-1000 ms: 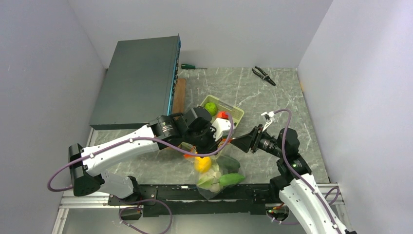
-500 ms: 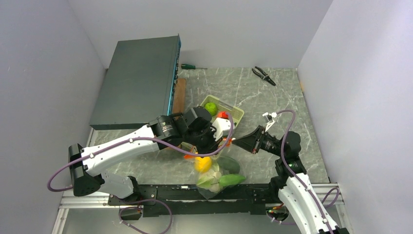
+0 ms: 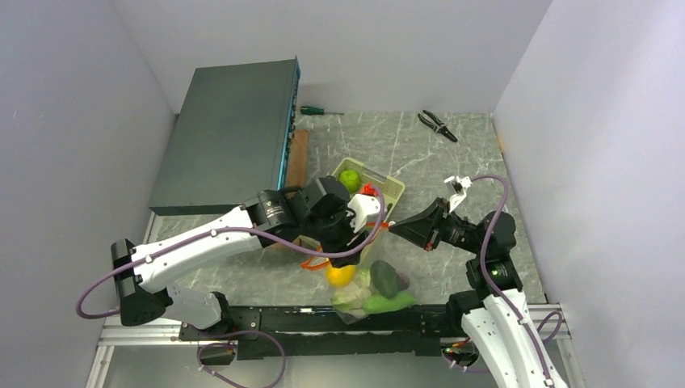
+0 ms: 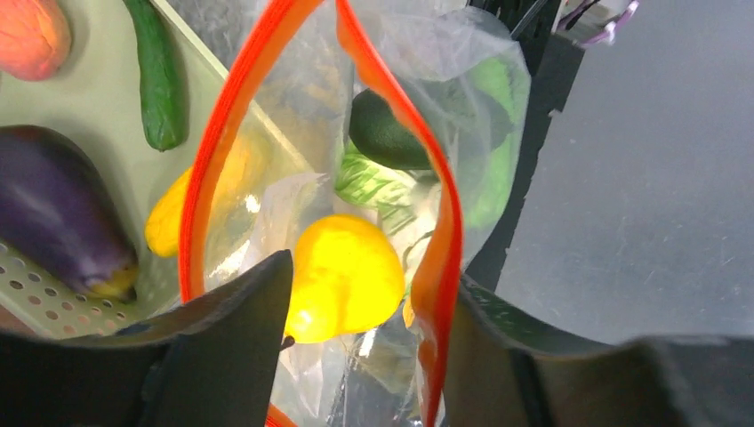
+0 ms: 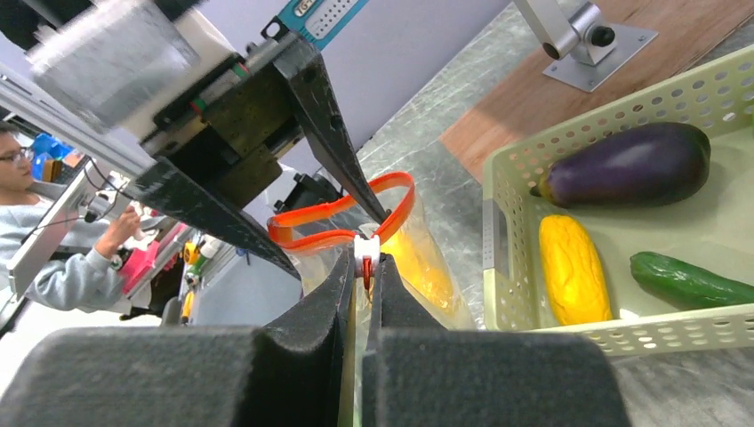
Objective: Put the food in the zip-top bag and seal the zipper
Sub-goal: Zip the zipper food storage bag at the center of the board.
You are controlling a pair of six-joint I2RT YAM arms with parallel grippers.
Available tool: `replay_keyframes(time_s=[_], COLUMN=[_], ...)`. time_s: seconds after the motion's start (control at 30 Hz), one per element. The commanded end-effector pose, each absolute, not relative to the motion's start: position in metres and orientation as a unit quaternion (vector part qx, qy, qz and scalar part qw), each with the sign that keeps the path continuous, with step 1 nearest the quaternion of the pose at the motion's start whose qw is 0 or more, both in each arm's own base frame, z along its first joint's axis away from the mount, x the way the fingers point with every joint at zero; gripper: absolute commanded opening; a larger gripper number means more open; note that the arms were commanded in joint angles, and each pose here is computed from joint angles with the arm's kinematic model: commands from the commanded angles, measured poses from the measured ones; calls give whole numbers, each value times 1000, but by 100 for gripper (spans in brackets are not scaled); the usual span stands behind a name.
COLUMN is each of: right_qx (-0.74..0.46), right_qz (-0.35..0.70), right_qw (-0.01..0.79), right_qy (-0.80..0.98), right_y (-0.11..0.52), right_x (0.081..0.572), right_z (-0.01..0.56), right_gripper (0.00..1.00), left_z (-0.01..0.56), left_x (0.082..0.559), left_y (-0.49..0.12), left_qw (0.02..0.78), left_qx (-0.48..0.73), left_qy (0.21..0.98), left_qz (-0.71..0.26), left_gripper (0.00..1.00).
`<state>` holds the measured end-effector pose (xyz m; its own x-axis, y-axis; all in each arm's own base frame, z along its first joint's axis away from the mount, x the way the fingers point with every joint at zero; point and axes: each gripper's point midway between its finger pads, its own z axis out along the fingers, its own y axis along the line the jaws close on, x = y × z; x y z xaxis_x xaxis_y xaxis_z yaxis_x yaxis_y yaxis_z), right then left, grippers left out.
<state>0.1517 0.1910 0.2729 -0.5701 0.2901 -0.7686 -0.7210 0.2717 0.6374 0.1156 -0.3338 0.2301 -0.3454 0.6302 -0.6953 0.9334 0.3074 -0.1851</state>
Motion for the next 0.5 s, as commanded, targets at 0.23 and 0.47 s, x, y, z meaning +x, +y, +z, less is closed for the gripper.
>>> replay_keyframes(time_s=[0.23, 0.47], right_qx=[-199, -211], right_qz=[580, 590], right_qw=[453, 450], right_qy=[648, 637], right_y=[192, 193], right_x=[147, 138], right_z=[298, 312], right_gripper=[0, 0], left_z=[341, 315], left_x=[161, 164], left_y=[-377, -396], left_qw=[421, 391], left_qx=[476, 523], left_qy=[705, 691], left_qz=[-316, -311], left_gripper=[80, 83])
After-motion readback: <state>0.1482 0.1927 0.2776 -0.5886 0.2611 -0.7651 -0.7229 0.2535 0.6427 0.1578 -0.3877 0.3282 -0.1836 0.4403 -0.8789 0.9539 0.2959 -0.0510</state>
